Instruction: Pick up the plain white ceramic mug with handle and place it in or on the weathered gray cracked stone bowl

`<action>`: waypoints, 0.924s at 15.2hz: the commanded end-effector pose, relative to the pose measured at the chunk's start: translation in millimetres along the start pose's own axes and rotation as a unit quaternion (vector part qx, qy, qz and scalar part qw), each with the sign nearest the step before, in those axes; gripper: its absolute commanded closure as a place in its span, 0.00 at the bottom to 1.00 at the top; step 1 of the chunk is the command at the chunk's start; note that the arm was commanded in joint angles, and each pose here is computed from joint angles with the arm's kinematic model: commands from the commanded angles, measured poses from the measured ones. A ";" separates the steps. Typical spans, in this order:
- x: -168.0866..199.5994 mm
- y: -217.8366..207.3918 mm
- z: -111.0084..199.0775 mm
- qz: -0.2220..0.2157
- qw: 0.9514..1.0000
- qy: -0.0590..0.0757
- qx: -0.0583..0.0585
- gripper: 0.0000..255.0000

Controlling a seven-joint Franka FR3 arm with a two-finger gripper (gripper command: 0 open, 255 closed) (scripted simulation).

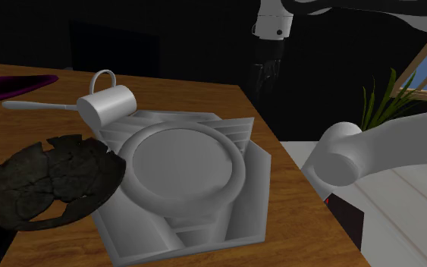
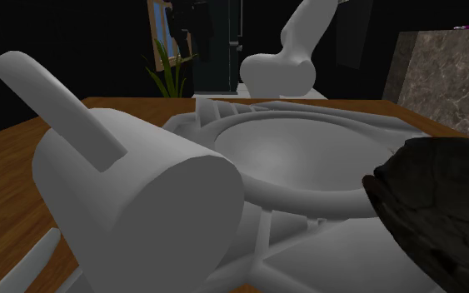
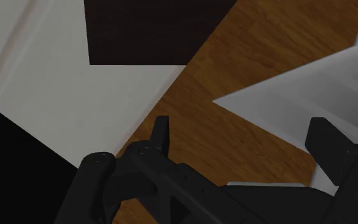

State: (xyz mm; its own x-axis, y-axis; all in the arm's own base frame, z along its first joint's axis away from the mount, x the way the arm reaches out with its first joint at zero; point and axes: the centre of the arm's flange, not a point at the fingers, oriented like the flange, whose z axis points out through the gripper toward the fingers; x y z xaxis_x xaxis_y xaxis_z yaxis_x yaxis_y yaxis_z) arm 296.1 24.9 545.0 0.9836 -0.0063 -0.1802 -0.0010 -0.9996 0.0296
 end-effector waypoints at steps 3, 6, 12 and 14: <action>14.8 -17.1 -1.2 0.003 1.000 -0.001 0.016 0.00; 37.3 -42.4 -3.9 0.008 0.999 -0.003 0.040 0.00; 82.9 -91.9 -12.8 0.019 0.996 -0.006 0.088 0.00; 98.4 -108.0 -16.7 0.022 0.994 -0.007 0.104 0.00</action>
State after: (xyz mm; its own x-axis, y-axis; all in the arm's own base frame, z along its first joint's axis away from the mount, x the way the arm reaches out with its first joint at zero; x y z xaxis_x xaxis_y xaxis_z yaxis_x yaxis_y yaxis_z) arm 390.4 124.9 540.1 0.9796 -0.0450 -0.1959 -0.0751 -0.9860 -0.1490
